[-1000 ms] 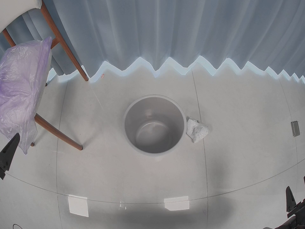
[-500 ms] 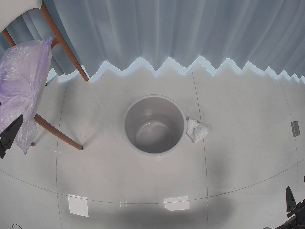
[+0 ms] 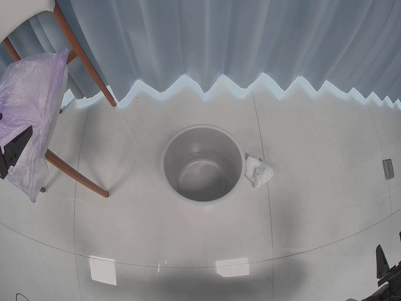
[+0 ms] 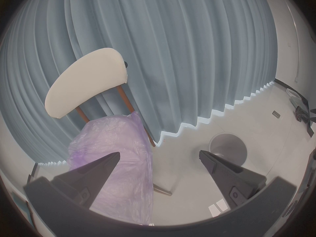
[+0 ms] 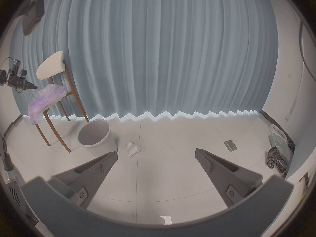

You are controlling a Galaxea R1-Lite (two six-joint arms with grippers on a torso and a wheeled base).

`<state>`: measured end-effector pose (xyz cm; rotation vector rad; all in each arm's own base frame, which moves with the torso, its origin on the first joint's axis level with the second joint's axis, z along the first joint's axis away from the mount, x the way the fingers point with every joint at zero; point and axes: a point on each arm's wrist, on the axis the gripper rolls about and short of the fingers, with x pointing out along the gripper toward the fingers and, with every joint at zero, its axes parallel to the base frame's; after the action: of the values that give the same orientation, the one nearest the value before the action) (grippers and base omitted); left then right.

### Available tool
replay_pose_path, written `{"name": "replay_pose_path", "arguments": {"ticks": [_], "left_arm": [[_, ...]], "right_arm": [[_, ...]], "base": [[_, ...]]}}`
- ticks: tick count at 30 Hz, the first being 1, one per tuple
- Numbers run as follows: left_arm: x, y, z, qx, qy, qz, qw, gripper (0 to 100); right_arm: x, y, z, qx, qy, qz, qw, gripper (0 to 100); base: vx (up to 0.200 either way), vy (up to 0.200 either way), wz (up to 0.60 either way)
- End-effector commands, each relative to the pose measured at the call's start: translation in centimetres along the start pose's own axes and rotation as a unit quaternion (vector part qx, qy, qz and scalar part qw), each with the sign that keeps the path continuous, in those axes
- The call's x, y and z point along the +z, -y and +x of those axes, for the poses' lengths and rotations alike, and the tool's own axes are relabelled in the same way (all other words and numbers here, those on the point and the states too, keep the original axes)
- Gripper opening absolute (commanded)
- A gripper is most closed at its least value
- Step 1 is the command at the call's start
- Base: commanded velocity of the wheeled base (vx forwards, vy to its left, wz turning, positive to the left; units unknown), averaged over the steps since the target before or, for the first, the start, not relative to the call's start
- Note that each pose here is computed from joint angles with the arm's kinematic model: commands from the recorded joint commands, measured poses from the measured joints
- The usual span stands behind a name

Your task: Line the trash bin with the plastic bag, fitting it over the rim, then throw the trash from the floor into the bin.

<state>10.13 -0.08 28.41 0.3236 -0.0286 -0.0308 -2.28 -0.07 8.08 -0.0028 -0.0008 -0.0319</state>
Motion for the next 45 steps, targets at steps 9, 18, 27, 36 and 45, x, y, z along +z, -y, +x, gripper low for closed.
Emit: {"name": "replay_pose_path", "arguments": {"ticks": [9,18,27,36,45], "left_arm": [[0.0,-0.5,4.1,0.036,-0.054,0.019,0.9977,100],[-0.9,-0.6,6.9,0.042,-0.094,0.020,0.9945,100],[-1.9,-1.4,11.0,0.086,-0.095,0.021,0.9915,100],[-2.9,-1.9,14.0,0.120,-0.108,0.024,0.9866,100],[-2.5,-2.2,17.1,0.131,-0.091,0.046,0.9861,100]], "right_arm": [[-0.5,0.0,0.0,0.000,0.000,-0.001,1.0000,100],[-0.5,0.0,0.0,0.000,0.000,0.000,1.0000,100],[-0.5,0.0,0.0,0.000,0.000,0.000,1.0000,100],[-0.5,0.0,0.0,0.000,0.000,0.000,1.0000,100],[-0.5,0.0,0.0,0.000,0.000,0.000,1.0000,100]], "base": [[0.000,0.000,0.00],[0.000,0.000,0.00],[0.000,0.000,0.00],[0.000,0.000,0.00],[0.000,0.000,0.00]]}}
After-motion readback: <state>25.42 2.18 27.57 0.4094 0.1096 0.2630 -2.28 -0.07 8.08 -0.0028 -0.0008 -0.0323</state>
